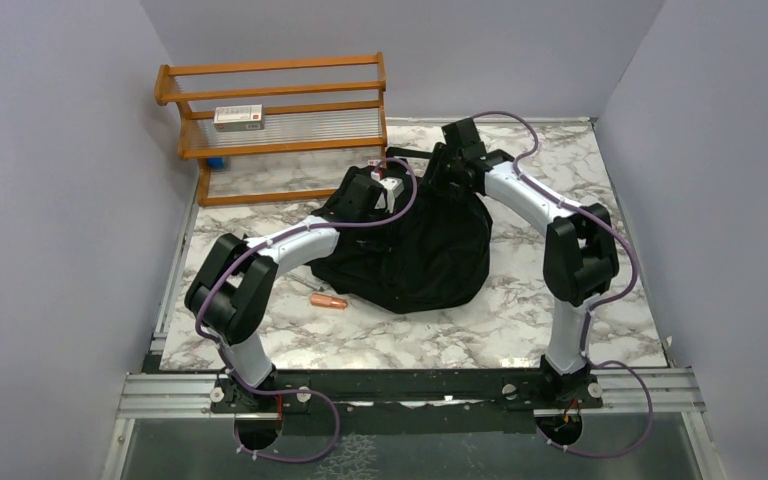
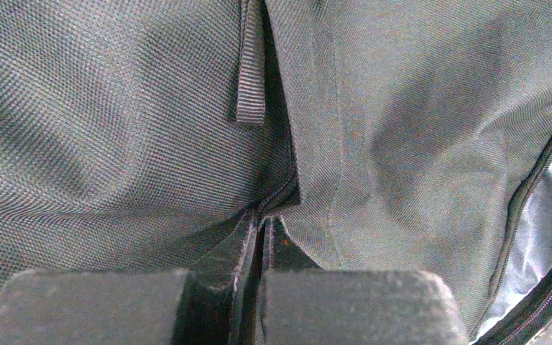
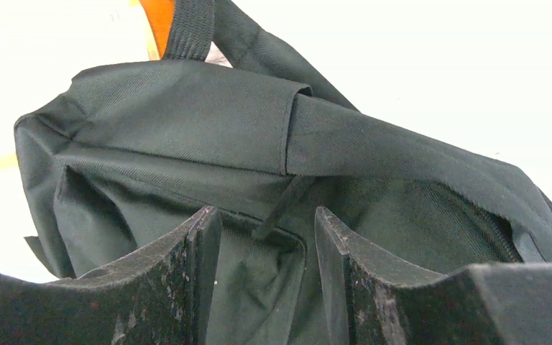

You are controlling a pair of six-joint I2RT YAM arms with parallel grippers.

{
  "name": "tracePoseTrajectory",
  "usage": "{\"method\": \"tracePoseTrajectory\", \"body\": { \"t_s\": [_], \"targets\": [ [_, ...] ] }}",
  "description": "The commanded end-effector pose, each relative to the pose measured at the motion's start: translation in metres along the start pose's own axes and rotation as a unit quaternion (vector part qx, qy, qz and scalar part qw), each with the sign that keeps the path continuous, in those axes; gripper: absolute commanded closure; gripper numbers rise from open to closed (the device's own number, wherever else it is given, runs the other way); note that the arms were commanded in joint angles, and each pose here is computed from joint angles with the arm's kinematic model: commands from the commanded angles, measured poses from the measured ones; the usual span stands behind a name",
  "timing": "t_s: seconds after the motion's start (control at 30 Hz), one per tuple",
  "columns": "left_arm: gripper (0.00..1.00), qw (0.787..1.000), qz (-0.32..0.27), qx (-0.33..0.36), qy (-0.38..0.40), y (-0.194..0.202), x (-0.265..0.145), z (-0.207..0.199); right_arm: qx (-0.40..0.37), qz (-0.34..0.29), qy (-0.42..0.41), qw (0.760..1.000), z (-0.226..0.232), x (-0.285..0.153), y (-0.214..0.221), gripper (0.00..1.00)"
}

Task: Pack the student bag
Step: Zip the student bag at the center of the board.

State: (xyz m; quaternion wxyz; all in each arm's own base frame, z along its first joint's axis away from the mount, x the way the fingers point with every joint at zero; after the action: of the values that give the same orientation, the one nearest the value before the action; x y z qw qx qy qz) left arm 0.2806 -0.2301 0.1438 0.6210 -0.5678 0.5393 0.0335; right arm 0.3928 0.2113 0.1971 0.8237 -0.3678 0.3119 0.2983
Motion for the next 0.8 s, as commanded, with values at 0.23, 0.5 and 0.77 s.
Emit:
{"method": "tracePoseTrajectory", "body": {
  "t_s": [0.23, 0.5, 0.77],
  "targets": [
    [1.00, 0.996, 0.082, -0.001, -0.022, 0.032, 0.009, 0.002, -0.003, 0.028, 0.031, 0.999, -0.004, 0.023, 0.001, 0.51],
    [1.00, 0.996, 0.081, 0.002, -0.023, 0.031, 0.008, 0.002, -0.005, 0.016, 0.032, 0.999, -0.004, 0.020, -0.001, 0.71],
    [1.00, 0.996, 0.081, 0.001, -0.026, 0.032, 0.008, 0.003, 0.001, -0.016, 0.033, 0.999, -0.004, 0.010, -0.009, 1.00]
  ]
}}
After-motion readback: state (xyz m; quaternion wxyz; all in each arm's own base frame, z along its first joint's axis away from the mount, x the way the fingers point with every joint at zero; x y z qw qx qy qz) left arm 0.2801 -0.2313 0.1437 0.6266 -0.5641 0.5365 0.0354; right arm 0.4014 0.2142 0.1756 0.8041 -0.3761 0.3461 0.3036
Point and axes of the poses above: each gripper's point midway between its finger pads, its own x axis out along the fingers, its own z axis along the line the jaws close on, y = z × x, the point moved 10 cm from there along -x, back along the fingers, and after that the axes turned 12 degrees about x, right-handed, at the moved point
